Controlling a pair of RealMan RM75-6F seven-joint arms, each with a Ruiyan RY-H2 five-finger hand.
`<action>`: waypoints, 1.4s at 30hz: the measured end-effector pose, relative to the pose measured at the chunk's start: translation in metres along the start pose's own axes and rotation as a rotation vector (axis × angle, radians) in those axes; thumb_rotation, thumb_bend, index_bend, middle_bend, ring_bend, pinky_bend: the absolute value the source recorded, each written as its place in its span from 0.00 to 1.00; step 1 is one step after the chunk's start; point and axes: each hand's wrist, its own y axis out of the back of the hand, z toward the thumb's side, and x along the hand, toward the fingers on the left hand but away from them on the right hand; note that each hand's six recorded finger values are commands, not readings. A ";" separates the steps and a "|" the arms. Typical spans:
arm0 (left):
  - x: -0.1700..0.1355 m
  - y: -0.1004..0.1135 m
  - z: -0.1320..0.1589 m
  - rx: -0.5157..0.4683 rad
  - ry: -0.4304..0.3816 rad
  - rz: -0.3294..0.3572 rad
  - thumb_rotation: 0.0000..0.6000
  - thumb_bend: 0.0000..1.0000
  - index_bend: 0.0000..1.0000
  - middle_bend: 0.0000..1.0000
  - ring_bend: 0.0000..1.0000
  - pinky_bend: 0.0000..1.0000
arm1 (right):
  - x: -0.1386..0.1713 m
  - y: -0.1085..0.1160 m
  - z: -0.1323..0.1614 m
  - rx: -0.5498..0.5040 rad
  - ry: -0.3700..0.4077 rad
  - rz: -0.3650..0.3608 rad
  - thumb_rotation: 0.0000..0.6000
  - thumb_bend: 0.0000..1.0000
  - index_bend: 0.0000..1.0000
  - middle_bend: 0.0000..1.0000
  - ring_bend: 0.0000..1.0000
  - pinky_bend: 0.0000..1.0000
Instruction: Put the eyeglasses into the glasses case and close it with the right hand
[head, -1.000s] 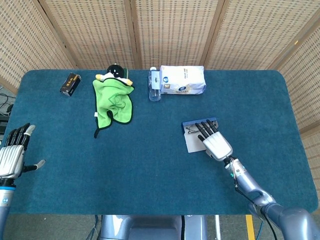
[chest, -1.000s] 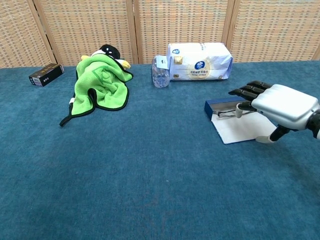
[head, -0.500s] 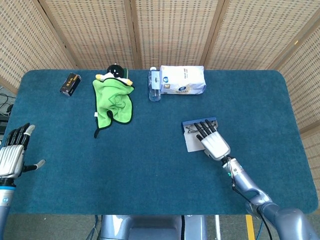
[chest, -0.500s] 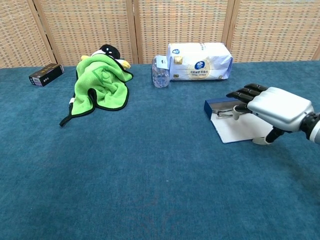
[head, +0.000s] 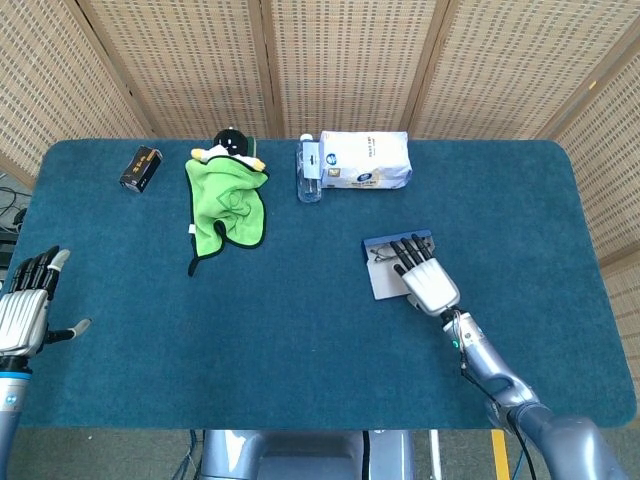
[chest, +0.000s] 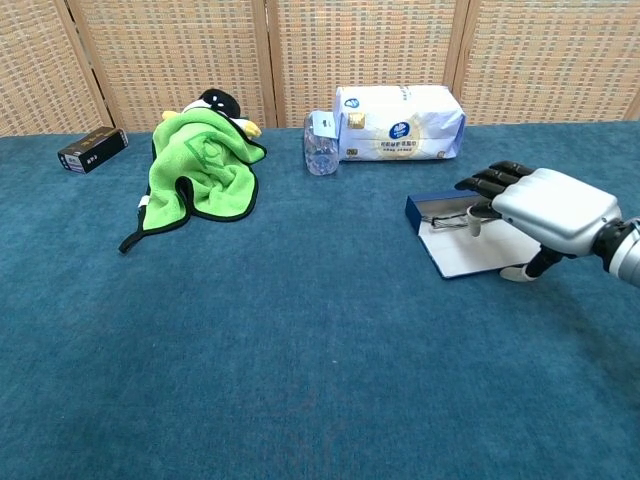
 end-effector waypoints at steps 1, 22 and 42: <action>0.000 0.000 0.000 0.001 0.001 0.000 1.00 0.01 0.00 0.00 0.00 0.00 | -0.001 0.001 -0.001 -0.004 -0.007 -0.003 1.00 0.36 0.38 0.09 0.00 0.02; 0.000 -0.001 0.000 0.000 0.001 -0.003 1.00 0.01 0.00 0.00 0.00 0.00 | -0.024 0.002 -0.007 -0.017 -0.056 0.019 1.00 0.53 0.55 0.11 0.00 0.02; 0.000 -0.001 0.000 -0.002 0.000 -0.004 1.00 0.01 0.00 0.00 0.00 0.00 | 0.010 0.026 -0.009 0.010 0.069 -0.060 1.00 0.65 0.65 0.17 0.00 0.03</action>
